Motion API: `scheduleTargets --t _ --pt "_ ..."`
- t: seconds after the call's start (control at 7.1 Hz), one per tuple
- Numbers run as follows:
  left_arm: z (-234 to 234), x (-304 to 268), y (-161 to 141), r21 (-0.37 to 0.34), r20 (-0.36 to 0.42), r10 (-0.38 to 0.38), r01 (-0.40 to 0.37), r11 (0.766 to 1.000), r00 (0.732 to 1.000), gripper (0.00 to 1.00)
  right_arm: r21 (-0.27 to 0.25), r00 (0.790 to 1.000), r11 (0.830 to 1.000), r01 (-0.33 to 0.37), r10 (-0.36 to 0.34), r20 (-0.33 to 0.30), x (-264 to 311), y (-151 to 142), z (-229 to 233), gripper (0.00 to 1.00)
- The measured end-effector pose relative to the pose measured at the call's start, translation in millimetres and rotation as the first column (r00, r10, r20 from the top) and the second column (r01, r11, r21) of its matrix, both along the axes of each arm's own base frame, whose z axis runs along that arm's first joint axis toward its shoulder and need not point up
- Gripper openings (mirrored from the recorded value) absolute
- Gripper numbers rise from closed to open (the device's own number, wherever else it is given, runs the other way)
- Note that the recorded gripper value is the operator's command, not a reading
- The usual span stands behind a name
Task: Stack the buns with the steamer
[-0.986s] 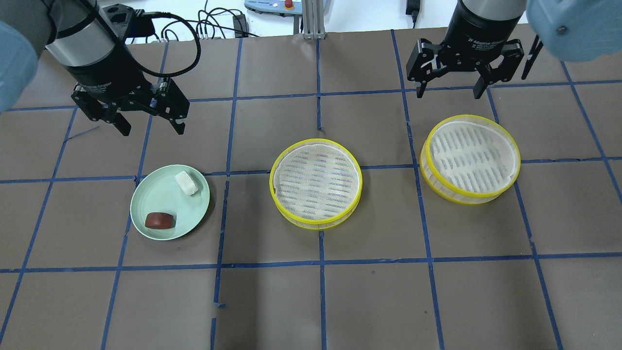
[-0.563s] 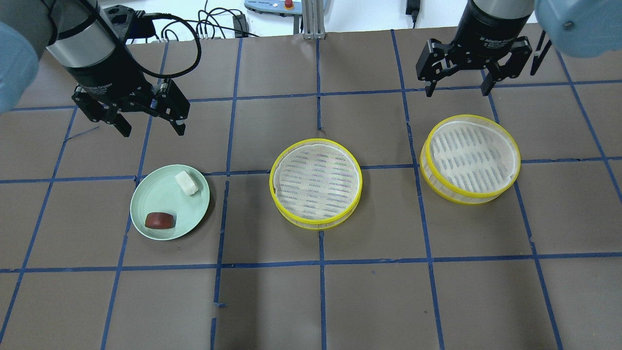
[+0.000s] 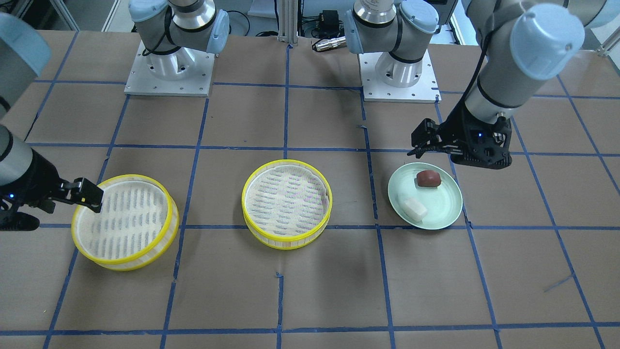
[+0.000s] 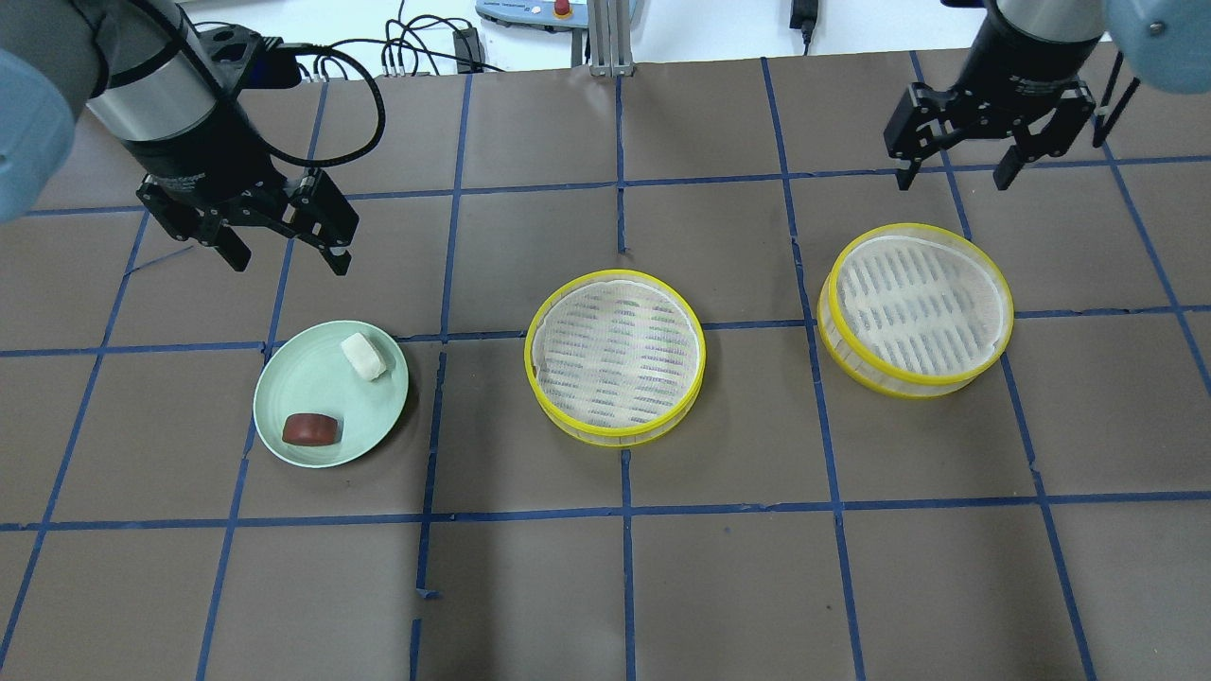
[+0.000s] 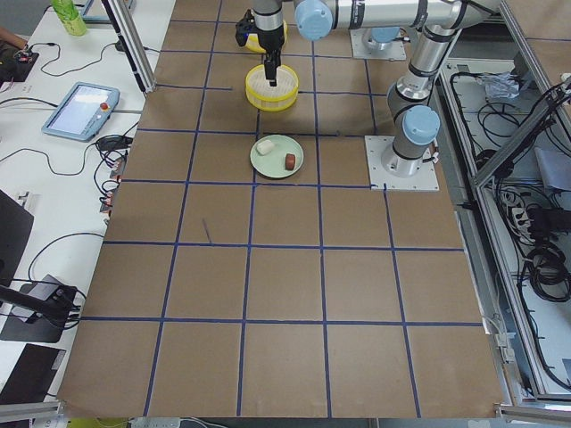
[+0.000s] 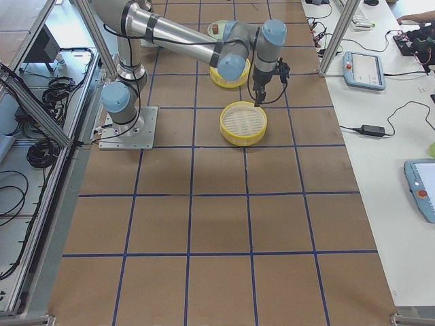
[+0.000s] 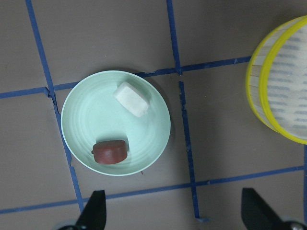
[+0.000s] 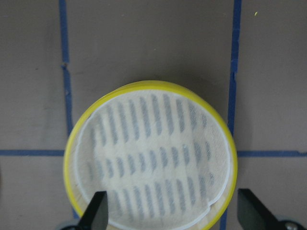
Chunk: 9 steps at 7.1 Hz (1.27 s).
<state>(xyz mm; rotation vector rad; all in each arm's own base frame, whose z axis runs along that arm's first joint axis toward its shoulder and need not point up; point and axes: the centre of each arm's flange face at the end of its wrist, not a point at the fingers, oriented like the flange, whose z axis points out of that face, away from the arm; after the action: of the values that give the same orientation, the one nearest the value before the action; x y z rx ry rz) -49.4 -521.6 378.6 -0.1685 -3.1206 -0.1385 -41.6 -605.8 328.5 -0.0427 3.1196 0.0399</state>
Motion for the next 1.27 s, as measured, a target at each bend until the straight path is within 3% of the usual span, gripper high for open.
scheduleTargets --t 0.14,0.28,0.42,0.56,0.85,0.99,1.27 --pt "-44.2 11.6 -10.9 0.006 0.017 0.012 -0.012 1.0 1.0 1.0 -0.012 1.0 1.0 -0.022 0.022 -0.002 -28.4 -0.5 -48.1 0.79" --pt "-80.8 17.4 -22.0 0.015 0.025 0.021 -0.021 1.0 0.999 1.0 -0.017 1.0 1.0 -0.027 0.026 -0.002 -46.8 7.0 -85.6 0.54" --pt "-110.1 19.2 -30.2 0.033 0.021 0.032 -0.032 0.999 0.999 1.0 -0.017 1.0 1.0 -0.025 0.025 -0.002 -54.6 16.5 -108.7 0.18" --pt "-132.3 18.6 -34.6 0.055 0.006 0.055 -0.056 0.997 0.998 1.0 -0.014 1.0 1.0 -0.023 0.023 0.0 -57.5 23.2 -120.4 0.07" --pt "-174.6 16.5 -41.6 0.096 -0.025 0.106 -0.103 0.99 0.994 0.99 -0.02 1.0 1.0 -0.018 0.018 -0.001 -61.5 25.5 -123.2 0.07" --pt "-191.4 15.8 -44.7 0.106 -0.029 0.113 -0.11 0.988 0.993 0.87 -0.021 1.0 1.0 -0.017 0.017 -0.002 -62.3 25.3 -122.8 0.06" --pt "-192.2 15.5 -45.8 0.095 -0.025 0.119 -0.116 0.989 0.993 0.51 -0.026 1.0 1.0 -0.016 0.016 -0.004 -63.6 24.7 -120.5 0.06"
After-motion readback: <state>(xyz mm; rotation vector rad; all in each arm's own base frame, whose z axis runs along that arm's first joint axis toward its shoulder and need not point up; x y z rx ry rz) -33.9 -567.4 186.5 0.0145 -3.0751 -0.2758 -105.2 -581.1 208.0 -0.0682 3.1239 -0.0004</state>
